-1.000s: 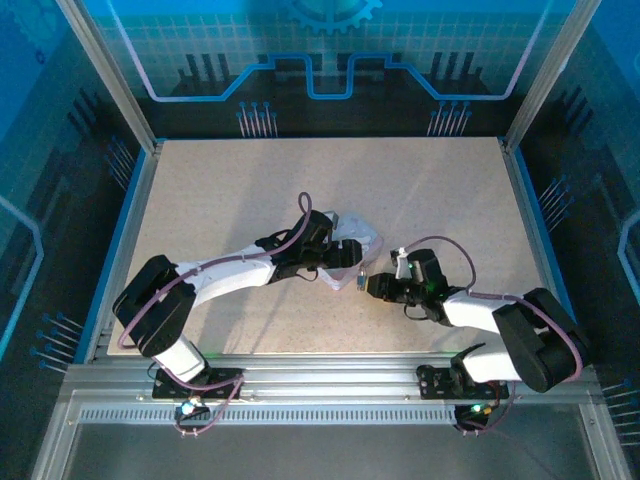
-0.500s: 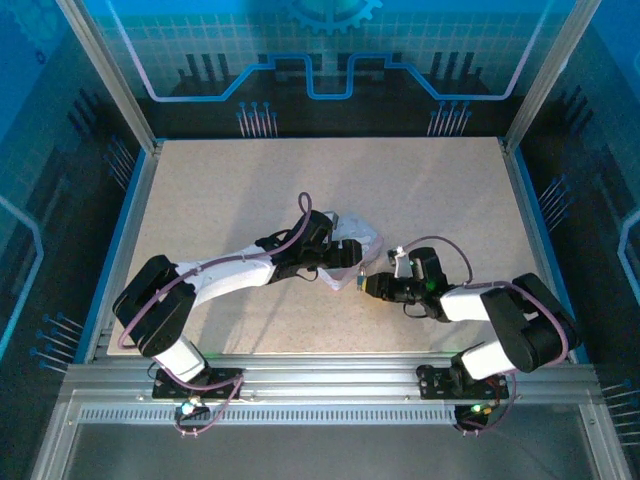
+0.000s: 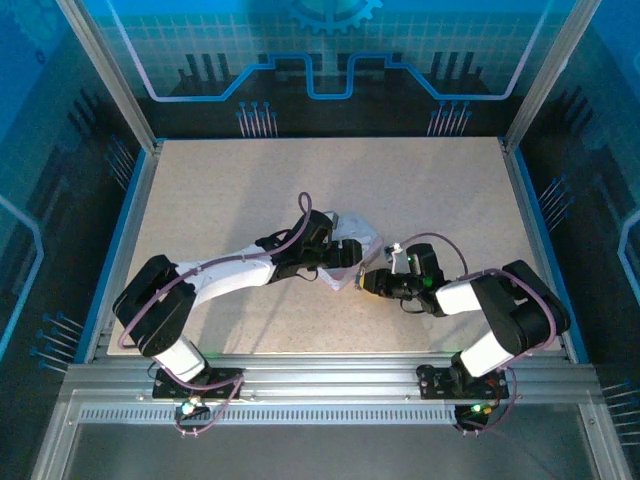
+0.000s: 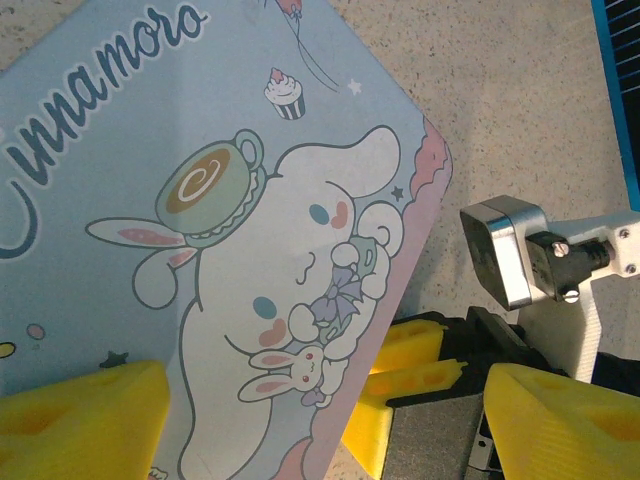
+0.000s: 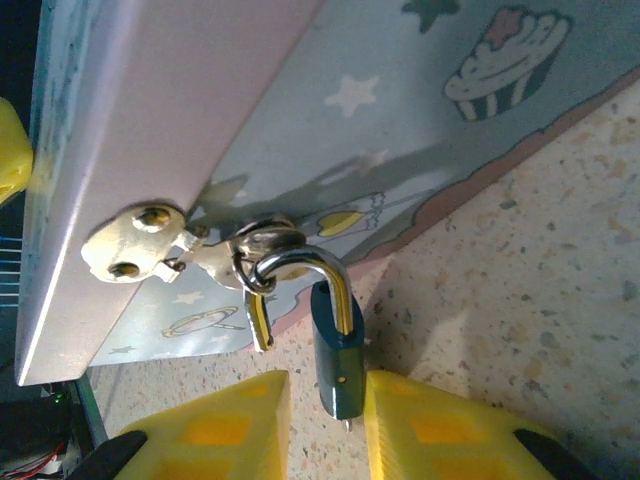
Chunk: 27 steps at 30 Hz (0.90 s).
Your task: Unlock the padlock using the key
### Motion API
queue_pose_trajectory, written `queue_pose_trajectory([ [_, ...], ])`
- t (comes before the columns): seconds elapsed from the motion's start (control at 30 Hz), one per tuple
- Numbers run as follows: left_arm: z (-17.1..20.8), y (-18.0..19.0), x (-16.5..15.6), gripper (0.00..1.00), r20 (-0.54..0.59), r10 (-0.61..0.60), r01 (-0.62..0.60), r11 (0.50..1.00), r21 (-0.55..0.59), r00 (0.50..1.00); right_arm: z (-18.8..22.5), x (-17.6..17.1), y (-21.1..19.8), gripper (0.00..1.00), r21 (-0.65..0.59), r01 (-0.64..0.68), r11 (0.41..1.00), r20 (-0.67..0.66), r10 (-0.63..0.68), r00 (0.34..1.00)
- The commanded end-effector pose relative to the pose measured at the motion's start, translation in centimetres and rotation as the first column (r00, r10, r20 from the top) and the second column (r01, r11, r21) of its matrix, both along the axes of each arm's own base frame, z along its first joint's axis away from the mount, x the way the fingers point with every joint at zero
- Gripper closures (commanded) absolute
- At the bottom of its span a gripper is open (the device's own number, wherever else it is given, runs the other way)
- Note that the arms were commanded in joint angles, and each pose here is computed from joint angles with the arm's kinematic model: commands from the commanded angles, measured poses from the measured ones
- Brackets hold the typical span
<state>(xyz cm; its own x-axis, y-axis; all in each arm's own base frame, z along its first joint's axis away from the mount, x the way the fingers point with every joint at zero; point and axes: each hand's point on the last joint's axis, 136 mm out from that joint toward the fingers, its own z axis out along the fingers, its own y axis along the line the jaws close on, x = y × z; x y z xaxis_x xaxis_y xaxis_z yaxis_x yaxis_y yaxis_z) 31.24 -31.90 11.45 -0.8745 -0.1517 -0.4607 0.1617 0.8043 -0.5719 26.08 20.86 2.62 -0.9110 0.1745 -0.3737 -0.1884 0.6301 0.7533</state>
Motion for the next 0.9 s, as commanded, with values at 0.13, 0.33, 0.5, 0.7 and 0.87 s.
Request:
queue_pose_trajectory([
  [0.13, -1.3, 0.4, -0.2, 0.16, -0.037, 0.004, -0.003, 1.000, 0.025, 0.999, -1.2, 1.1, -0.5, 0.73, -0.037, 0.039, 0.999, -0.006, -0.039, 0.999],
  [0.33, -1.1, 0.4, -0.1, 0.16, -0.035, 0.006, -0.006, 1.000, 0.022, 0.999, -1.4, 1.3, -0.7, 0.77, -0.049, 0.050, 0.998, 0.000, -0.050, 0.999],
  [0.5, -1.1, 0.5, -0.2, 0.16, -0.033, 0.007, -0.006, 1.000, 0.023, 0.999, -1.6, 1.1, -1.0, 0.85, -0.060, 0.062, 0.996, -0.003, -0.062, 0.998],
  [0.7, -1.5, 0.7, -0.5, 0.16, -0.044, 0.009, -0.008, 1.000, 0.029, 0.999, -0.9, 1.2, -1.2, 0.95, -0.035, 0.088, 0.995, -0.002, -0.088, 0.996],
  [0.87, -2.2, 0.9, -1.2, 0.17, -0.060, 0.010, -0.008, 1.000, 0.027, 0.998, -0.3, 1.3, -1.2, 0.96, -0.006, 0.117, 0.993, -0.020, -0.117, 0.993],
])
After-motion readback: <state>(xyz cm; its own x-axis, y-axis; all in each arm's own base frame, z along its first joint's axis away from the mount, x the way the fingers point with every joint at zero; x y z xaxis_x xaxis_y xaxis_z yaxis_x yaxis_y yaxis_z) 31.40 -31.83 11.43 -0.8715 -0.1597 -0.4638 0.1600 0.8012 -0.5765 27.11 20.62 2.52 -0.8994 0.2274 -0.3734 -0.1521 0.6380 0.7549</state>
